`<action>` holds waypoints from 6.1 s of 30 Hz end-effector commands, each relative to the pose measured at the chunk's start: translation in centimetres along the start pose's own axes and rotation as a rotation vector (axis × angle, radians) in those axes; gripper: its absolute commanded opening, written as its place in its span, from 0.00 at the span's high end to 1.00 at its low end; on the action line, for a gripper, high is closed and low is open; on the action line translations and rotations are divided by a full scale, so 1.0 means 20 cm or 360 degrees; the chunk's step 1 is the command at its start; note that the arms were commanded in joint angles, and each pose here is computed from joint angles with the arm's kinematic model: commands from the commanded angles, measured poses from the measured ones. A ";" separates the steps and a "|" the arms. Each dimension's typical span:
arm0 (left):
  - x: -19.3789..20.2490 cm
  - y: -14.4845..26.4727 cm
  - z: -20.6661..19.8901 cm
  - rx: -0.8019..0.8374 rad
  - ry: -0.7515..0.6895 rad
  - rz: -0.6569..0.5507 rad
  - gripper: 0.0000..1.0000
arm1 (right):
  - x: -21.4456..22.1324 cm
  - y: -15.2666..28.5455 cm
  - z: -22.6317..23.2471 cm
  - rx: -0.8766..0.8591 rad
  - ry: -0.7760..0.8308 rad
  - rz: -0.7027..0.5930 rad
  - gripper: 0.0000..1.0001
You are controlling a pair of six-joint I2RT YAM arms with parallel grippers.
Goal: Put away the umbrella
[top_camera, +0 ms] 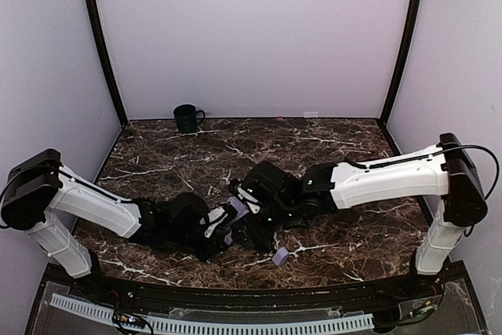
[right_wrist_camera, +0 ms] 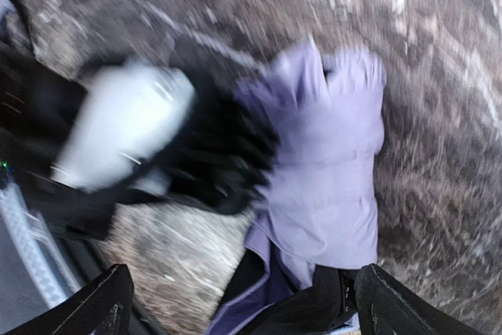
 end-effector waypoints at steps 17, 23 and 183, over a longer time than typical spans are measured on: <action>0.10 0.05 0.01 -0.0020 -0.0038 0.0109 1.00 | 0.14 -0.42 -0.27 0.0321 0.0023 0.0168 0.17; 0.09 0.07 0.00 -0.0002 -0.0050 0.0067 1.00 | 0.13 -0.45 -0.27 0.0239 0.0009 0.0192 0.57; -0.68 0.94 0.25 -0.0458 0.1017 -0.1565 0.01 | -0.46 0.18 0.19 -0.0005 -0.0028 -0.1264 1.00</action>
Point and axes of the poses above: each gripper's point midway between its finger pads, its own y axis back along the fingers, its own z axis along the line the jaws close on, x = y × z, the point moved 9 cm from there along y, back along the fingers, and after that the axes turned 12 degrees about -y, right-handed, at the moved point
